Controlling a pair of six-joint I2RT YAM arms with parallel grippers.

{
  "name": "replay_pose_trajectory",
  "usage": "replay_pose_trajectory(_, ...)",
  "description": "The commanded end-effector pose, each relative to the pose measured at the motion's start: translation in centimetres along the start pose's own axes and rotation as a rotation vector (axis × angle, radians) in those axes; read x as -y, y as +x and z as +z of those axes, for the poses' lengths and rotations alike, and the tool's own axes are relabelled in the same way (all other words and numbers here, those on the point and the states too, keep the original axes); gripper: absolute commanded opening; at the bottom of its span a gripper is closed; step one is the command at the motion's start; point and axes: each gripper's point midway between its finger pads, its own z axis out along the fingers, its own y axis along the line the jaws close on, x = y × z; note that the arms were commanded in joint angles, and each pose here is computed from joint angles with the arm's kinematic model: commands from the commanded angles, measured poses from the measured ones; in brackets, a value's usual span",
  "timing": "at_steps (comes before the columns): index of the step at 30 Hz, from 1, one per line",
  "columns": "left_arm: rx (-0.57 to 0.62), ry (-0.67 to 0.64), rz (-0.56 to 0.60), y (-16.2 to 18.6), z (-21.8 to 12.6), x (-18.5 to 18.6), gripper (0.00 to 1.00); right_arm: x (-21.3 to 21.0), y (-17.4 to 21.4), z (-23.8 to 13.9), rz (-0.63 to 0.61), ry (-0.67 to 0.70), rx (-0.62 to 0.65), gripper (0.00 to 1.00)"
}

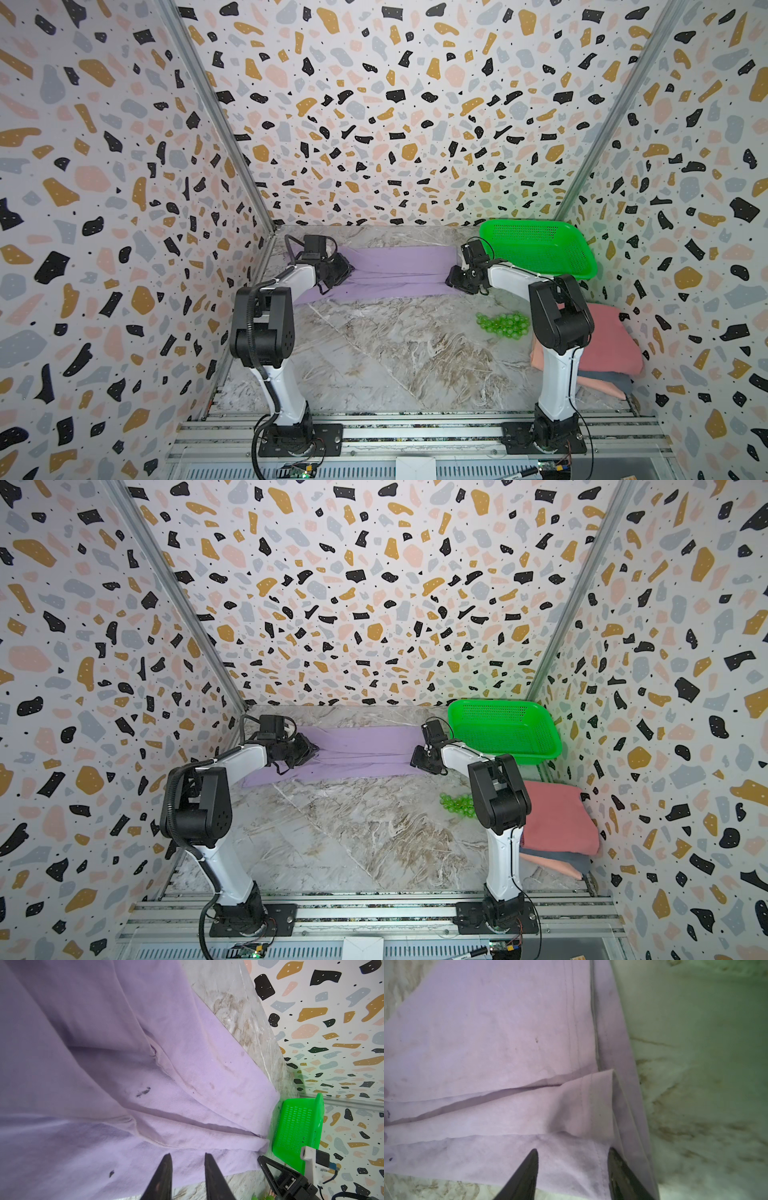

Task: Fold and stack the t-shirts
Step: 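Pinch the strip's end nearest the basket with the right gripper while the left holds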

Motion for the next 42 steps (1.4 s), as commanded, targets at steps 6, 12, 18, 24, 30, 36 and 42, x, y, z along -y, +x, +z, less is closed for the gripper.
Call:
replay_pose_trajectory(6, -0.018, 0.004, 0.013, 0.3, 0.5, 0.0, 0.28, -1.3, -2.4, 0.4, 0.015, -0.021, 0.037, 0.53)
replay_pose_trajectory(12, -0.022, 0.037, -0.009, 0.6, 0.6, 0.4, 0.28, -2.0, -4.0, 1.5, 0.001, -0.051, 0.059, 0.53)
replay_pose_trajectory(18, -0.020, 0.022, 0.008, 0.5, 0.4, 0.3, 0.28, -3.4, -7.2, 1.0, 0.008, -0.107, 0.131, 0.53)
replay_pose_trajectory(24, -0.032, -0.028, 0.019, 1.0, 0.7, -0.8, 0.29, -3.8, -8.8, 1.5, 0.010, -0.105, 0.147, 0.53)
replay_pose_trajectory(30, -0.038, -0.057, 0.040, 1.4, 0.7, -0.9, 0.34, -2.9, -8.9, 2.6, 0.021, -0.082, 0.137, 0.53)
replay_pose_trajectory(36, -0.071, -0.090, 0.042, 1.9, 2.2, -1.2, 0.37, -2.6, -8.3, 2.8, 0.016, -0.075, 0.122, 0.53)
replay_pose_trajectory(42, -0.072, -0.145, 0.032, 1.9, 4.2, -2.8, 0.38, -2.3, -7.9, 2.2, 0.010, -0.067, 0.122, 0.52)
